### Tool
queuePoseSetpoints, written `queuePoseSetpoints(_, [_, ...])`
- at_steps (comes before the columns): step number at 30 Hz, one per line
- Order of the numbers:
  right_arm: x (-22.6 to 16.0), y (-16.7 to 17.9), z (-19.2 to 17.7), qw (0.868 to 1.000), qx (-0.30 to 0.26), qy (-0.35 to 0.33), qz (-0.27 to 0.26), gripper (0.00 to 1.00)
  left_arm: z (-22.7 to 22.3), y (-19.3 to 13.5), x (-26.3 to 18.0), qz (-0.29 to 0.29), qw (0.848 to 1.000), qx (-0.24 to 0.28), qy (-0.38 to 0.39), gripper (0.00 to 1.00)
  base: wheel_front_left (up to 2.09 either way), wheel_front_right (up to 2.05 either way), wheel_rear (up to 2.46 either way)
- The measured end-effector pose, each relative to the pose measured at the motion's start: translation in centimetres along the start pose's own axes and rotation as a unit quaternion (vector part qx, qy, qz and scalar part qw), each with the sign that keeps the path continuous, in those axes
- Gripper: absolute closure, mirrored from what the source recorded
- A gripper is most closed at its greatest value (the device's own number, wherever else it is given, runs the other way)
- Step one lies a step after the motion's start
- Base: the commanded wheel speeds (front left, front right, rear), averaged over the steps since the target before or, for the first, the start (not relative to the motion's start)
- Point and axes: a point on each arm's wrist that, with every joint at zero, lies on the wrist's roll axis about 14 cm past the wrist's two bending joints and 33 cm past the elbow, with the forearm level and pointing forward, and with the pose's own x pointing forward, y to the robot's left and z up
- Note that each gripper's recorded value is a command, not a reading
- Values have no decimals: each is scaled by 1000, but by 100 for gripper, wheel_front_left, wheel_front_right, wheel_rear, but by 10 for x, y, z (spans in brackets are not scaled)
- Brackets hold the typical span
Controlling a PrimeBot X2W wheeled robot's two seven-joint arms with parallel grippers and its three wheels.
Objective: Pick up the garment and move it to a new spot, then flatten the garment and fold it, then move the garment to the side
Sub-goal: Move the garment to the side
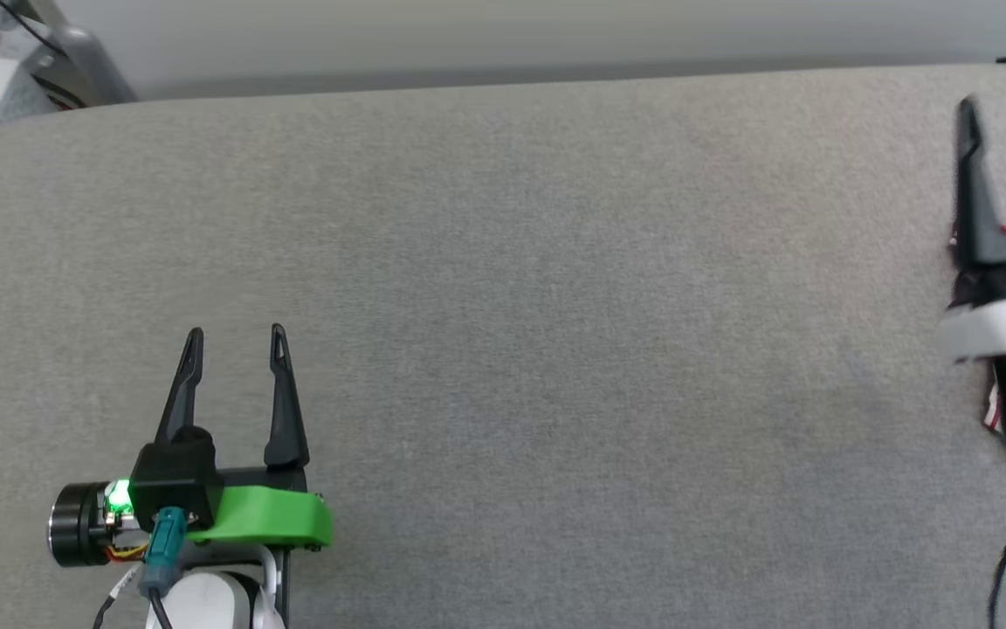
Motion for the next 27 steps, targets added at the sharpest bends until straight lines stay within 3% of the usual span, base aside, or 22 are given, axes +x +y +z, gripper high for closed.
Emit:
queuePoseSetpoints(12, [-72, 73, -37, 991, 106, 77, 25, 0, 9, 22, -39, 31, 999, -5, 4, 0, 0, 0, 0])
queuePoseSetpoints(27, [-121, 78, -52, 984, 127, 124, 5, 0, 7, 20, -55, 27, 999, -16, 13, 0, 0, 0, 0])
